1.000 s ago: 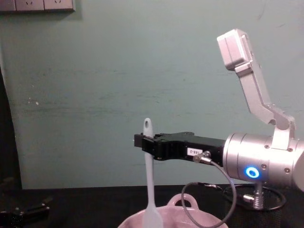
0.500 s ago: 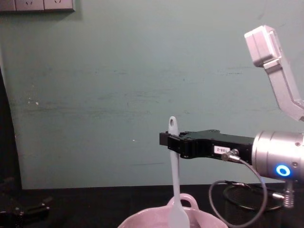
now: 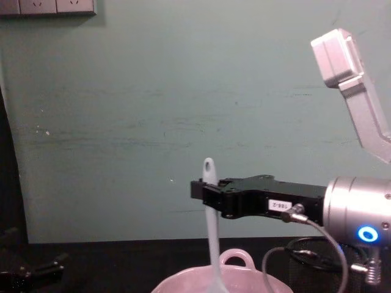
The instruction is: Use the one hand to pick up the spoon and stir the clear water in the bowl.
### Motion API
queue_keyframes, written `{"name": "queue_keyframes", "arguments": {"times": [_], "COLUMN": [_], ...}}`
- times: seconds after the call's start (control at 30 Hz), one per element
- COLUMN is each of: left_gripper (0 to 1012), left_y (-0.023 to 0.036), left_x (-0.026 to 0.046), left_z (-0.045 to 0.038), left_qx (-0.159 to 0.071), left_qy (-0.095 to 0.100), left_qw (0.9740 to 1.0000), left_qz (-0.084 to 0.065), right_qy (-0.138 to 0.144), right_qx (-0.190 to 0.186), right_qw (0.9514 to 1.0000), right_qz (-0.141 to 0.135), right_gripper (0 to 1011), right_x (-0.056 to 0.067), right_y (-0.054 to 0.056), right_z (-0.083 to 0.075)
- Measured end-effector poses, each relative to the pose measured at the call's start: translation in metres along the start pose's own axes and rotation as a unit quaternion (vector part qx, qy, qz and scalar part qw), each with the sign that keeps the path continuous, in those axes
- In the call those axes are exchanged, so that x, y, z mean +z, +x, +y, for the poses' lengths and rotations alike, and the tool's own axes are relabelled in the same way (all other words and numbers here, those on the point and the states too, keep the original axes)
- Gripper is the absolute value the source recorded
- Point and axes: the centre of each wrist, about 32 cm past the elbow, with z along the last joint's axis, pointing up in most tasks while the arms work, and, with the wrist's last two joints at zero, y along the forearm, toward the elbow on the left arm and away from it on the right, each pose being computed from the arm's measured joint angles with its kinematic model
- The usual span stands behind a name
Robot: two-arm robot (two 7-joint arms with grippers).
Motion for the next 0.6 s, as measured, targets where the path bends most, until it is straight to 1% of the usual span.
{"name": "queue_keyframes", "arguments": {"times": [0.03, 0.07, 0.27, 0.33, 0.47, 0.6], "left_gripper": [1011, 1011, 1011, 1011, 1011, 1012], "left_y": [0.0, 0.0, 0.0, 0.0, 0.0, 0.0], "left_x": [0.0, 0.0, 0.0, 0.0, 0.0, 0.0], "left_z": [0.0, 0.0, 0.0, 0.0, 0.0, 0.0], "left_qx": [0.0, 0.0, 0.0, 0.0, 0.0, 0.0], "left_qy": [0.0, 0.0, 0.0, 0.0, 0.0, 0.0], "left_qw": [1.0, 1.0, 1.0, 1.0, 1.0, 1.0], "left_qz": [0.0, 0.0, 0.0, 0.0, 0.0, 0.0], "right_qy": [0.0, 0.0, 0.004, 0.006, 0.009, 0.011], "right_qx": [0.006, 0.006, 0.018, 0.021, 0.02, 0.014], "right_qw": [1.0, 1.0, 0.9998, 0.9997, 0.9997, 0.9998], "right_qz": [0.001, 0.001, 0.004, 0.006, 0.008, 0.01], "right_gripper": [116, 116, 117, 116, 116, 116], "right_x": [0.0, 0.0, -0.001, -0.001, -0.002, -0.002], "right_y": [-0.002, -0.002, -0.006, -0.005, -0.002, 0.004], "right_z": [0.003, 0.003, 0.016, 0.024, 0.03, 0.035]}}
